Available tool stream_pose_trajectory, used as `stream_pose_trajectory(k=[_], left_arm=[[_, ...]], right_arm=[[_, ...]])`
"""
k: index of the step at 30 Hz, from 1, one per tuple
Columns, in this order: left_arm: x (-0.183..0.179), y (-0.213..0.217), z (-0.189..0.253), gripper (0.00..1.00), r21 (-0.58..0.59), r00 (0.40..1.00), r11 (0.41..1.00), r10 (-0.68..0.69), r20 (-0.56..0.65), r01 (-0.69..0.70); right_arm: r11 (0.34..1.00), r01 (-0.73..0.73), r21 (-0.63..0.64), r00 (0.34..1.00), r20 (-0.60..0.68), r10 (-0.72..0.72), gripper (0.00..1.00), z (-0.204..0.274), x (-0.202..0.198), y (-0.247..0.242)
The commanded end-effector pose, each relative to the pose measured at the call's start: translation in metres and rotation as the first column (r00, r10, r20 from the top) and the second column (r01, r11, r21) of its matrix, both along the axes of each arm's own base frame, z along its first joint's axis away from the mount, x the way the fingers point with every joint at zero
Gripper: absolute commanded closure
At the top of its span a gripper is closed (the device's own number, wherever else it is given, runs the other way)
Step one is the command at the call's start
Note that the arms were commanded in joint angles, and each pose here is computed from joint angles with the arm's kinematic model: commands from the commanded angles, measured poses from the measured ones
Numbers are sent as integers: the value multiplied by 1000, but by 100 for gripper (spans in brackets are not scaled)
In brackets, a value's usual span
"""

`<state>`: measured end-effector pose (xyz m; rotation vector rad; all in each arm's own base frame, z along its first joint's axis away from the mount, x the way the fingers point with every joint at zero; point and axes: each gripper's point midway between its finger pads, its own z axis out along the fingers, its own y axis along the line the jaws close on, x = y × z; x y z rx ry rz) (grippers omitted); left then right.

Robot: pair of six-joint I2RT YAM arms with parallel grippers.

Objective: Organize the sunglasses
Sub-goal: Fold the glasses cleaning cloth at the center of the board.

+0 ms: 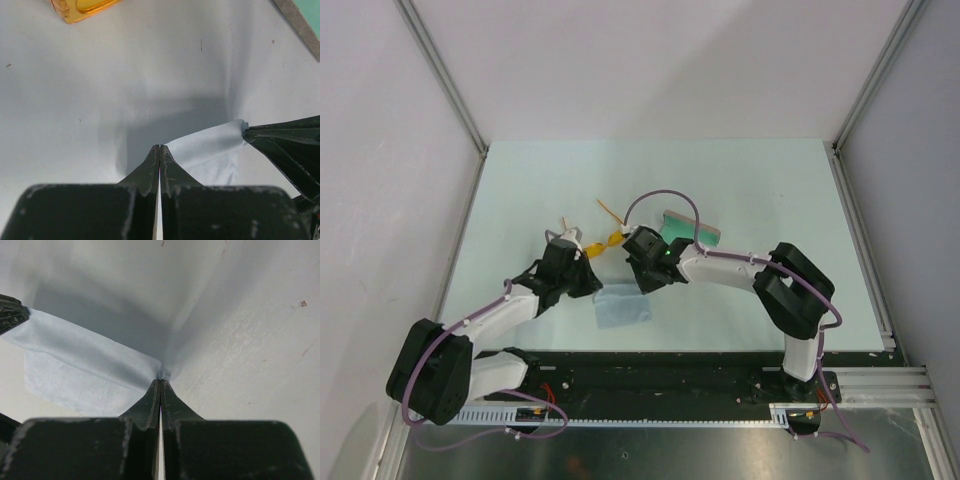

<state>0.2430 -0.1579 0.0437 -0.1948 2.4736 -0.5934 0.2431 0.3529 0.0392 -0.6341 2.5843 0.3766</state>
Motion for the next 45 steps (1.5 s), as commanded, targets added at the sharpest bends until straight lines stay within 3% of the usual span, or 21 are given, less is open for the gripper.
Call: stream_pose_trajectory(k=[1, 45], left_arm=[[-5, -5, 4, 100, -24, 1000, 999, -23, 11, 23], [-34, -9, -15, 100, -37, 996, 997, -68, -58, 66]], right_arm=[[998, -36, 50, 998, 46, 33, 100, 28, -3, 6], [997, -71, -9, 996, -46, 71, 97, 5, -32, -1]])
